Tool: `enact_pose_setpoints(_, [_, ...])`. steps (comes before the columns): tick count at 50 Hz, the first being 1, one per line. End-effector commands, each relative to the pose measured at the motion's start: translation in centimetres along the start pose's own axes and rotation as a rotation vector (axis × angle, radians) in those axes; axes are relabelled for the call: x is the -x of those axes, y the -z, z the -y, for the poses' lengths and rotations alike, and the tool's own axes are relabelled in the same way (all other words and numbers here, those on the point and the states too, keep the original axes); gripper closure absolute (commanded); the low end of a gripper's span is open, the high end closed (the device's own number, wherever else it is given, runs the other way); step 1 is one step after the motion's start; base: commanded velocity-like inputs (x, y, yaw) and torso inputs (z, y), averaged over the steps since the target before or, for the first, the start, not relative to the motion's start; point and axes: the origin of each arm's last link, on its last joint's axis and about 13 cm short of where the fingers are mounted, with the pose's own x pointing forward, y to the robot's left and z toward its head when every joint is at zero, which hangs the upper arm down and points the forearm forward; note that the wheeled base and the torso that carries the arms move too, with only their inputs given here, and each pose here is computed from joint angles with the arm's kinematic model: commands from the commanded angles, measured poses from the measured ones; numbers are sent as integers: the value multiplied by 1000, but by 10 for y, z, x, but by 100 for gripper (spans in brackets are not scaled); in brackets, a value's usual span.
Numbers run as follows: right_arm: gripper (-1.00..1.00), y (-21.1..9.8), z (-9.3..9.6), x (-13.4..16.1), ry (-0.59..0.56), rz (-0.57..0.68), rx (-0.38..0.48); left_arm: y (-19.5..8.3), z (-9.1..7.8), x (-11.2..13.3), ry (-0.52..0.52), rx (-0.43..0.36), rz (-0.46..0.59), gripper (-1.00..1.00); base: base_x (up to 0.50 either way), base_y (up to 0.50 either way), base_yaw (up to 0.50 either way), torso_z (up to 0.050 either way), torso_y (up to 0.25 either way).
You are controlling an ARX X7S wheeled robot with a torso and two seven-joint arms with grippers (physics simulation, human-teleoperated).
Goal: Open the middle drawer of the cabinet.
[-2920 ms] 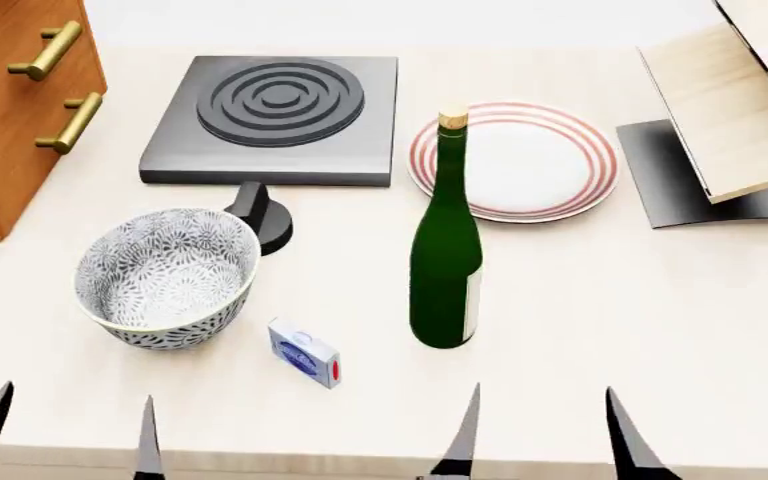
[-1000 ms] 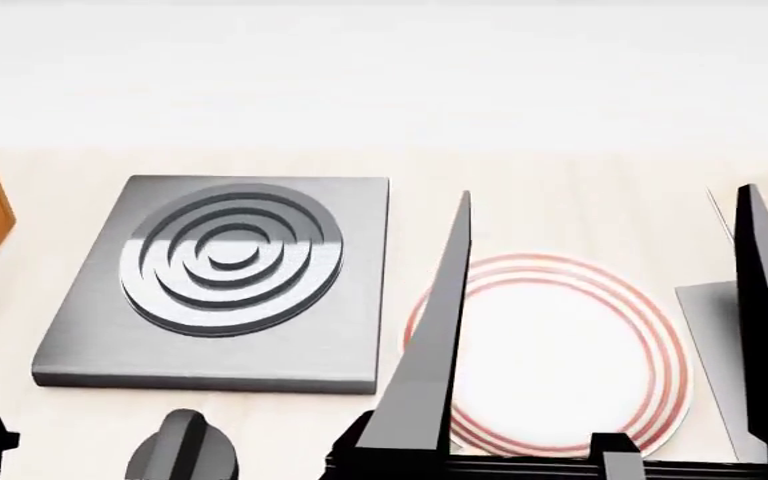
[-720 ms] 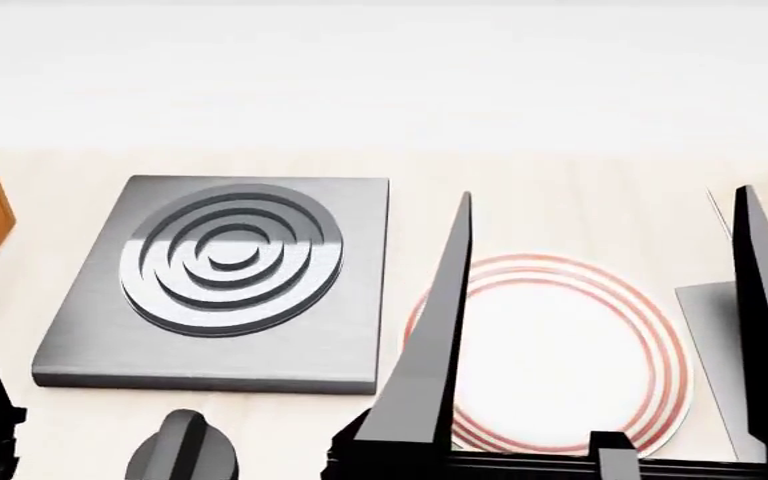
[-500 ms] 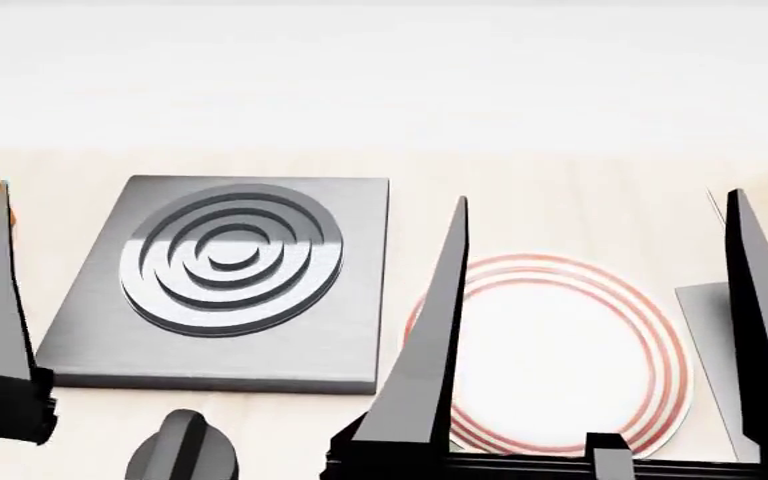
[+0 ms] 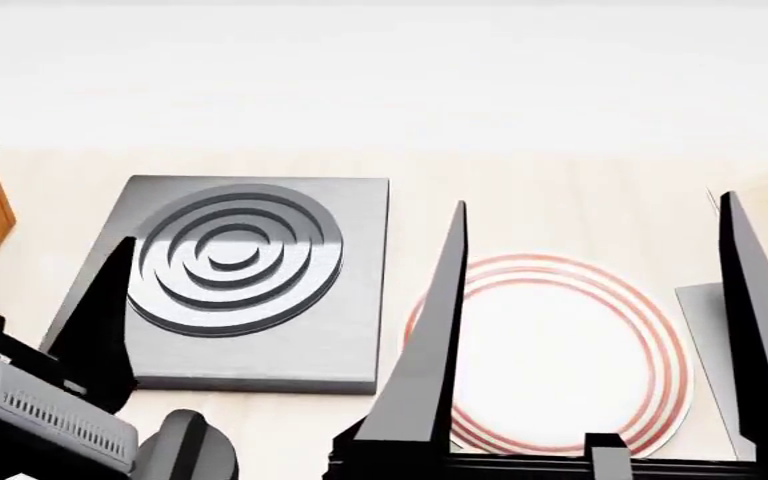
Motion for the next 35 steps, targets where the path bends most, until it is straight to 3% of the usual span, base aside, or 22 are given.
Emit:
enact_pose_setpoints(1, [-100,0,2,0,6,0,17,28,16,-16,152,-112,-82,-100,0,0,0,0,0])
enact_pose_setpoints(18, [-100,0,4,1,10,7,20,82,26,-38,207,-215,-269,-100,0,0,0,0,0])
enact_pose_setpoints(35, [-100,0,5,0,10,6,18,113,33,-38,228,-272,-344,-100,0,0,0,0,0])
